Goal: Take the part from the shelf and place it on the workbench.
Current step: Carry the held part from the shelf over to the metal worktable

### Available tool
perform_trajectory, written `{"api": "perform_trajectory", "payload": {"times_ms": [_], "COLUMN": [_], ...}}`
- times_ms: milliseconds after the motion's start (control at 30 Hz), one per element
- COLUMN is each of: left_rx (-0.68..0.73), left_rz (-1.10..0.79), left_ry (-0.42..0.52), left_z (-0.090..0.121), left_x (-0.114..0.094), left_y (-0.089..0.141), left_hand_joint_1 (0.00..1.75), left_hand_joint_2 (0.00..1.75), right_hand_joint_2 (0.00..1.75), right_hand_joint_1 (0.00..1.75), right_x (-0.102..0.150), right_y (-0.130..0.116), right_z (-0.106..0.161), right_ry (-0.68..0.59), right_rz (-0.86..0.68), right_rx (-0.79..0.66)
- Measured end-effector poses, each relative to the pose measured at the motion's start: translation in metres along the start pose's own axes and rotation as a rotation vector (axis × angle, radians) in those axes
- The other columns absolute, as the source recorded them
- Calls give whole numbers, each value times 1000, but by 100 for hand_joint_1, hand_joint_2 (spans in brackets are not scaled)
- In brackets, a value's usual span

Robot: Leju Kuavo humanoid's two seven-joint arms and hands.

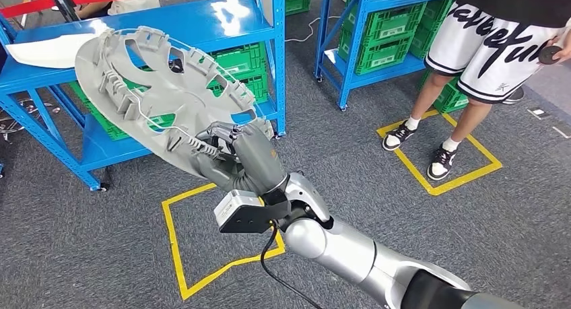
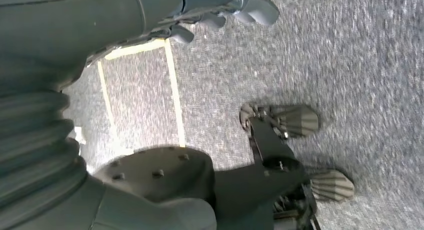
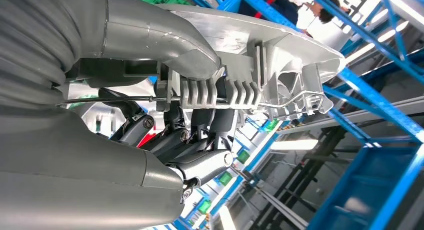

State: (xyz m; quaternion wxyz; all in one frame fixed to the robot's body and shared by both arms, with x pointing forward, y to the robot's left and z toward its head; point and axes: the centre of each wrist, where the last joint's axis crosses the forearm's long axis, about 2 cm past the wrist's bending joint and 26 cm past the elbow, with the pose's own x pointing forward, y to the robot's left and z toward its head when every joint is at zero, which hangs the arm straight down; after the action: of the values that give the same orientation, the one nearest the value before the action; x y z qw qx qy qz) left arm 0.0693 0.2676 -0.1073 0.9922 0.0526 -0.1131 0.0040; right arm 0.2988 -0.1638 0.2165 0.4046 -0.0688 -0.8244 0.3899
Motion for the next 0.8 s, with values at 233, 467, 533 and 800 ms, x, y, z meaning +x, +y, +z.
{"api": "perform_trajectory", "payload": {"times_ms": [233,467,533,800], "left_rx": [-10,-9,-8,-5], "left_rz": [-18,-19,-20,-18], "left_ry": [-3,-12,-12,-6], "left_z": [0,0,0,0], "left_x": [2,3,2,-1], "left_y": [0,0,1,1], "left_hand_joint_1": [0,0,0,0], "left_hand_joint_2": [175,175,175,175], "right_hand_joint_2": [175,175,175,175], "right_hand_joint_1": [175,175,175,175], "right_x": [0,4,5,5], "right_y": [1,4,4,7], "right_z": [-1,-3,-3,-4], "right_ry": [12,-10,-16,-23], "right_rz": [41,111,113,116], "right_rx": [9,20,20,27]}}
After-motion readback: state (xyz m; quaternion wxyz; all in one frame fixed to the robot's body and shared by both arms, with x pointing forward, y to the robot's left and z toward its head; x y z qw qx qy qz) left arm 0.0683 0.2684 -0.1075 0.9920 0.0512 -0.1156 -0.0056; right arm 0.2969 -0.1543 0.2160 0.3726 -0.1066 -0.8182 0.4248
